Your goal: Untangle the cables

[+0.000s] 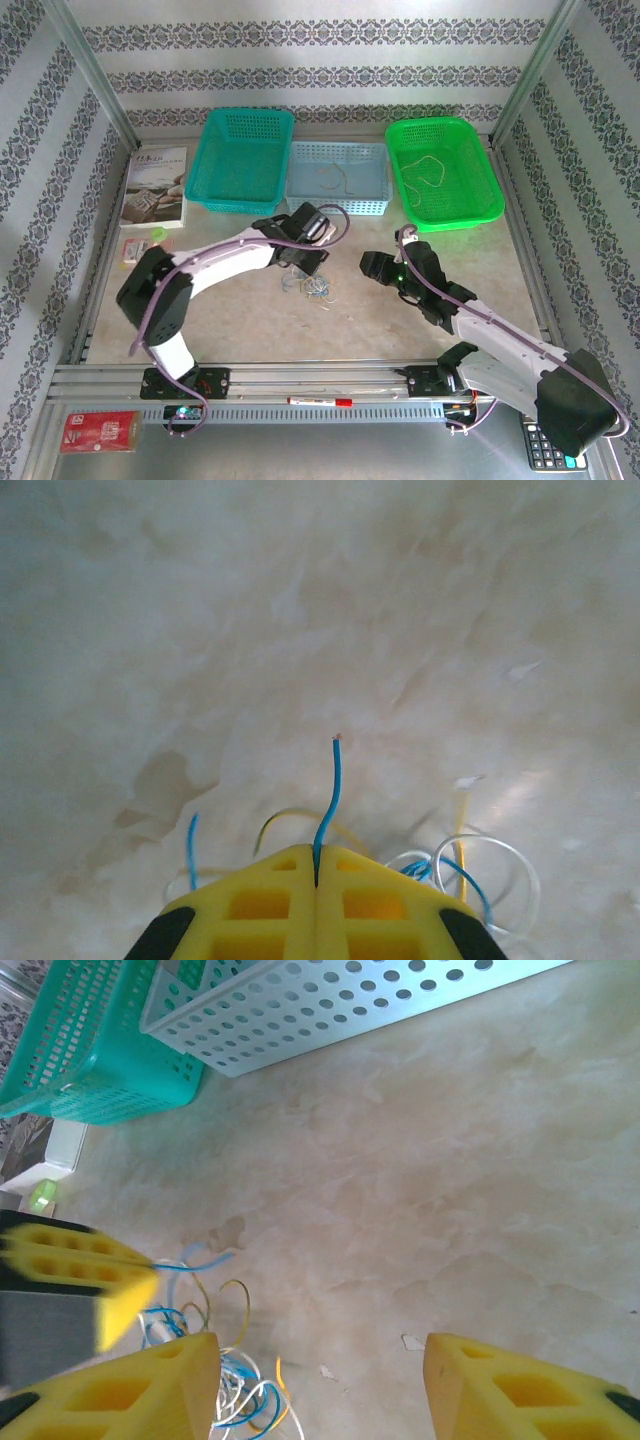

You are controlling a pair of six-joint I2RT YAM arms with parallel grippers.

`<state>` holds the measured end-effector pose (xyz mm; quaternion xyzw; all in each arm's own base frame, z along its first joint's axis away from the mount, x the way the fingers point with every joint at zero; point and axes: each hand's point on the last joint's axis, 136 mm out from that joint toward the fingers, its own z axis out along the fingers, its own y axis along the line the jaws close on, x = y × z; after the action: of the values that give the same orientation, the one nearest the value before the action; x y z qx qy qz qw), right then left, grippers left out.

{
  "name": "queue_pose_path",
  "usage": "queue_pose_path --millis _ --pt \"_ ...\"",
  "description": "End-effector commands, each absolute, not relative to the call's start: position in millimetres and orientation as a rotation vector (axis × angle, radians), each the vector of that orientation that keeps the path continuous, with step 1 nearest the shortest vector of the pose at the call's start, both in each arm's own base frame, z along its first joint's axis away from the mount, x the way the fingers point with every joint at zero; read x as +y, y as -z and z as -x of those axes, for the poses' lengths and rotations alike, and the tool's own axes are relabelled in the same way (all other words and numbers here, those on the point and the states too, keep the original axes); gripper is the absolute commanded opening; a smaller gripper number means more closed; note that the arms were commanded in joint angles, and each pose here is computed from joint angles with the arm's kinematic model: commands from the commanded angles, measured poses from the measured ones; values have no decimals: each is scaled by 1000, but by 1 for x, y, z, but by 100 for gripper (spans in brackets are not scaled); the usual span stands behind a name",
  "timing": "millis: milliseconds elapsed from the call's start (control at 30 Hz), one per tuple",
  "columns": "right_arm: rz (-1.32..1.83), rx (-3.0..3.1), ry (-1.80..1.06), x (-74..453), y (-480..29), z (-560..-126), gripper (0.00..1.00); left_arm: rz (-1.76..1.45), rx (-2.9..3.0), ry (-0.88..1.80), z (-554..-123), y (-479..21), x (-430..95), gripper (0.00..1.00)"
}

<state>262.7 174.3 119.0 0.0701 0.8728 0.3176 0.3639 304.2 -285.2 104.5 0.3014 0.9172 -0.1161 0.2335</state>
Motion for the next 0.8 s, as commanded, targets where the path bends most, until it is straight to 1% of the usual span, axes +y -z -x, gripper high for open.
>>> queue_pose_path --millis 0,133,367,567,767 --pt "-110 2209 -876 193 -136 -266 58 -717 2432 440 -300 -142 -291 0" --pt "-2 2183 -905 214 -141 -264 61 -572 2336 587 -294 -170 -292 0" --pt "182 2077 -983 247 -159 -257 62 -358 2164 828 -287 -207 -291 0" --pt "280 1999 -1037 265 -173 -249 64 -248 2076 949 -284 -226 -290 0" --pt "349 1942 -1068 283 -180 -241 64 -203 2047 1026 -284 -232 -296 0"
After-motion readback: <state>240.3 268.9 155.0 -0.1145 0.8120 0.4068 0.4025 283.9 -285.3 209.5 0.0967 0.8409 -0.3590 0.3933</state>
